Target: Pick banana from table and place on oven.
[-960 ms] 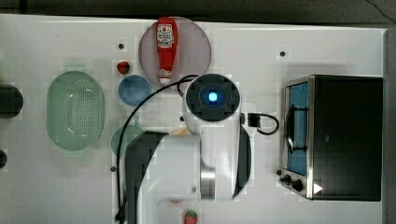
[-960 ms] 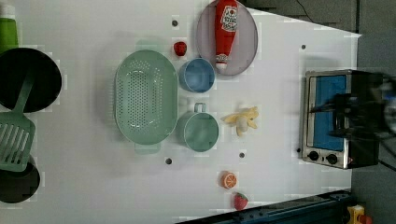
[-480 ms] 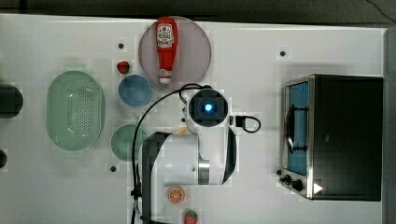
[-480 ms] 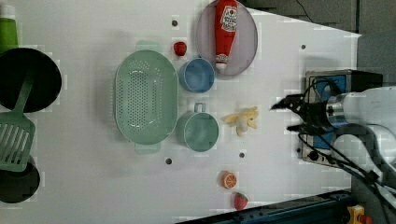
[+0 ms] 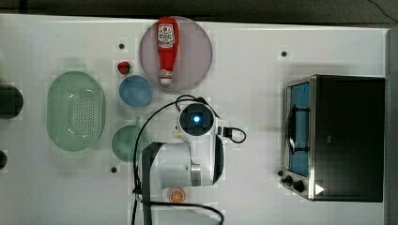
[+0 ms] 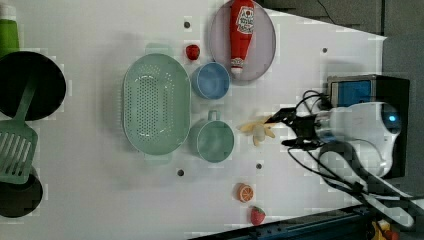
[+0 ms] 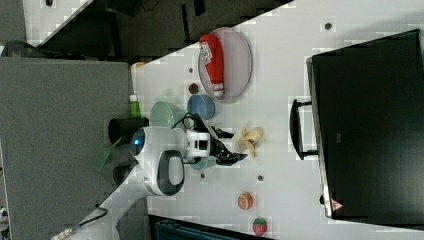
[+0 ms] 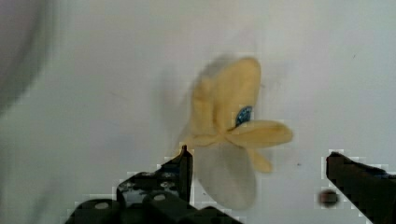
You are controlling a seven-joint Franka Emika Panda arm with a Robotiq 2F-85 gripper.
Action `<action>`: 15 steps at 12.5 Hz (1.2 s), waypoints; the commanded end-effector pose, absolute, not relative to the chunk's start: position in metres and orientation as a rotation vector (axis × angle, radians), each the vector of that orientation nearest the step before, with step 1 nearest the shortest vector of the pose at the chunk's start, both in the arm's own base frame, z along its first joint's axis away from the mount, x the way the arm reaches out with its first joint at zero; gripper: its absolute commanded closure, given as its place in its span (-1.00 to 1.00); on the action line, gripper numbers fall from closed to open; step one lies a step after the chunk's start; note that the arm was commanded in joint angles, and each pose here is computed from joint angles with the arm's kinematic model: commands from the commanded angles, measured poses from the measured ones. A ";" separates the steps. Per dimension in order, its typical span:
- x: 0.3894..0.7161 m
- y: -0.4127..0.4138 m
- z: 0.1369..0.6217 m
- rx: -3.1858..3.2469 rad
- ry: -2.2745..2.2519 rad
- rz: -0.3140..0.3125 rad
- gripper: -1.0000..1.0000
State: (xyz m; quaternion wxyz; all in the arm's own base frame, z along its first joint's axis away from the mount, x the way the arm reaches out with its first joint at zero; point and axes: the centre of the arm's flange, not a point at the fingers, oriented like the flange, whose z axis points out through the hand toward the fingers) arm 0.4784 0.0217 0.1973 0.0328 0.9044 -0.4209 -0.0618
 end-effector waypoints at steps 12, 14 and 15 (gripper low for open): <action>0.492 0.026 0.175 2.769 -1.464 -0.072 0.61; 0.502 0.029 0.211 2.797 -1.469 0.011 0.61; 0.508 0.028 0.239 2.811 -1.477 0.065 0.61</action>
